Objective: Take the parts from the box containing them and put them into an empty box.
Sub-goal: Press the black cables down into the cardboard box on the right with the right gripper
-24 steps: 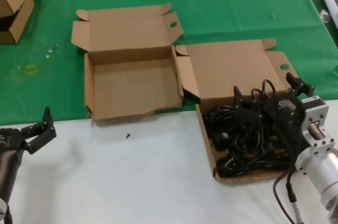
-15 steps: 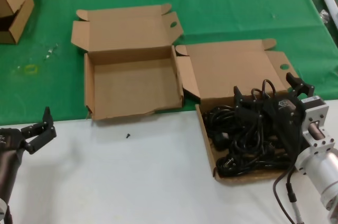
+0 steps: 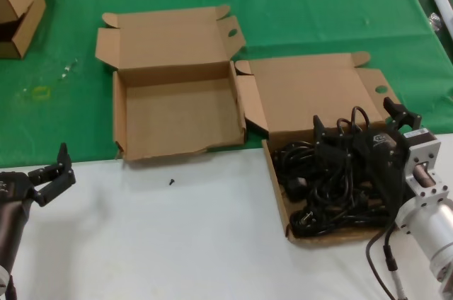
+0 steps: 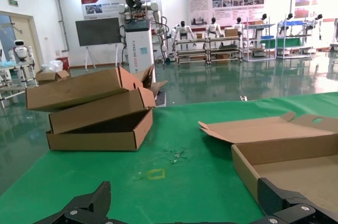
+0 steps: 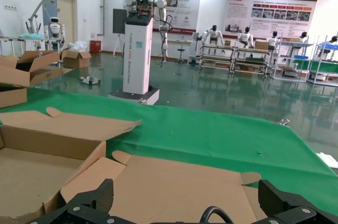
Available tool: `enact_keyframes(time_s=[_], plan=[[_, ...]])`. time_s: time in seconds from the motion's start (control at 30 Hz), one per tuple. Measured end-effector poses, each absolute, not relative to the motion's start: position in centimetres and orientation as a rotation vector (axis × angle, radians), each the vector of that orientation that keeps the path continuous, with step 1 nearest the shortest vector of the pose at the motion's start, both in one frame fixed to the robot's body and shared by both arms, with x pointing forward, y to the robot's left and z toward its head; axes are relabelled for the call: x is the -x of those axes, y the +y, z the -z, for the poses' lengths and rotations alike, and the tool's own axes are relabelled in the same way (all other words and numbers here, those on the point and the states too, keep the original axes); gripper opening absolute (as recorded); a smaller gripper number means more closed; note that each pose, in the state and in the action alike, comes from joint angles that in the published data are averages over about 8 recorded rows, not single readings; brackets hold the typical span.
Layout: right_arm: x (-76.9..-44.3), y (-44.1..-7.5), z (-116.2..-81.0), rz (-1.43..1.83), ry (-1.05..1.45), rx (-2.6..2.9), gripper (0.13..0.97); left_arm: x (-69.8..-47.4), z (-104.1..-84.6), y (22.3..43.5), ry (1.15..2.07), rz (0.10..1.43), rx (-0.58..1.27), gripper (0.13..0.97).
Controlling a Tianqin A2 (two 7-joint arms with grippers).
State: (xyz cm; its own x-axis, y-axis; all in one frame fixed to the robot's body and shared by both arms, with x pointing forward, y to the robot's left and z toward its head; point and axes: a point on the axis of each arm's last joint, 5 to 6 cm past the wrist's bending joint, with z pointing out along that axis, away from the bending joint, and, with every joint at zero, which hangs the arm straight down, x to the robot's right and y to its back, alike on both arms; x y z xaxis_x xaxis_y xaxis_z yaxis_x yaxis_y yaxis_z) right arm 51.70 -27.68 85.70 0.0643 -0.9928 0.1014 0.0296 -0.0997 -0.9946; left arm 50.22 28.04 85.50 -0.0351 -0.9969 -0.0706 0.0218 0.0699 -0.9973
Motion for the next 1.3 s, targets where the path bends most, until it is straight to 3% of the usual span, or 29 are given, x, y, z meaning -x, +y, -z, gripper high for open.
enact_keyframes(time_s=[0.77,1.07,1.3], plan=[[-51.7,-27.68,-85.7,1.246,1.092,1.293,0.966,-50.22,-85.5,28.04,1.253,1.193,1.125,0.966],[-51.64,-27.77,-85.57,1.242,1.093,1.299,0.966,-50.22,-85.5,28.04,1.253,1.193,1.125,0.92],[-51.66,-28.04,-85.82,1.23,1.06,1.329,0.966,-50.22,-85.5,28.04,1.253,1.193,1.125,0.818]])
